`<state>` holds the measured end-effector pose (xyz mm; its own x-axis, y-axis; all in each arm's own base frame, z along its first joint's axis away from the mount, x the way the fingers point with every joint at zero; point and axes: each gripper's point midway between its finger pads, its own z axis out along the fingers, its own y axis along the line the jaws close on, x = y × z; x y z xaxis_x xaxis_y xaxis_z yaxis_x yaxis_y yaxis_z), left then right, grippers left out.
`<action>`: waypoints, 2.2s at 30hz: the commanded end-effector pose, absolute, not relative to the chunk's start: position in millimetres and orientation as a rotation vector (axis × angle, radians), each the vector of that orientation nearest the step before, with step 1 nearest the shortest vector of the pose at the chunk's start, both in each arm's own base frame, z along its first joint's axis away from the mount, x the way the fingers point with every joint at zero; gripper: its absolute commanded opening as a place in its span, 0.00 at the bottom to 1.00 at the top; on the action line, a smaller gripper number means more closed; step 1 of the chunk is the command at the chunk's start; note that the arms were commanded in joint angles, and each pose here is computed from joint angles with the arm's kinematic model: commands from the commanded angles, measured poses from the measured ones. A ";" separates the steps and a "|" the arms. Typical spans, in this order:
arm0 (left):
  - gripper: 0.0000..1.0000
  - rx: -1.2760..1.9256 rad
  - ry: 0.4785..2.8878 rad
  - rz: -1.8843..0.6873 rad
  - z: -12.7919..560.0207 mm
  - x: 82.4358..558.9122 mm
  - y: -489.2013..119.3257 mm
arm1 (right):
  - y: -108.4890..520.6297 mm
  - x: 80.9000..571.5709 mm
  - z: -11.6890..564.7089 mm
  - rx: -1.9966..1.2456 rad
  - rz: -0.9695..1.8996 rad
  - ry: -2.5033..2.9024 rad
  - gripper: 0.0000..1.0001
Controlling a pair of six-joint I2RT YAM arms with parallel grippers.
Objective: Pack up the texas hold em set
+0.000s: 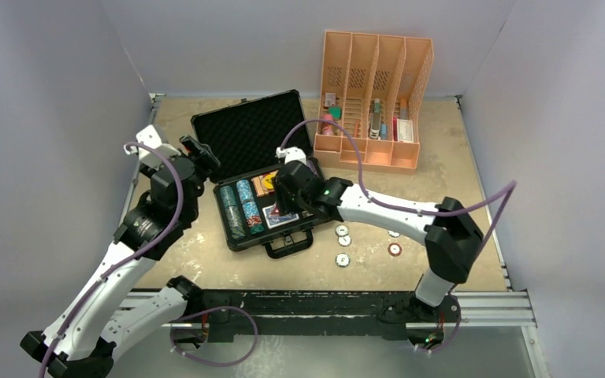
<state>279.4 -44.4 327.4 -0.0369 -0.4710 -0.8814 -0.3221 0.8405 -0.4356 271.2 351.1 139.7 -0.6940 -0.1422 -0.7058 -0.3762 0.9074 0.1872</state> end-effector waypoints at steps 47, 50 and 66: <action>0.77 -0.528 1.739 -0.229 297.2 277.9 -67.9 | 324.1 260.2 180.3 -0.260 0.384 2.258 0.84; 0.78 -0.463 1.754 -0.321 294.7 284.1 -88.9 | 279.7 253.8 164.1 -0.086 0.267 2.328 0.84; 0.80 -0.325 1.813 -0.472 283.0 286.7 -126.0 | 198.7 179.4 55.2 0.012 0.263 2.662 0.76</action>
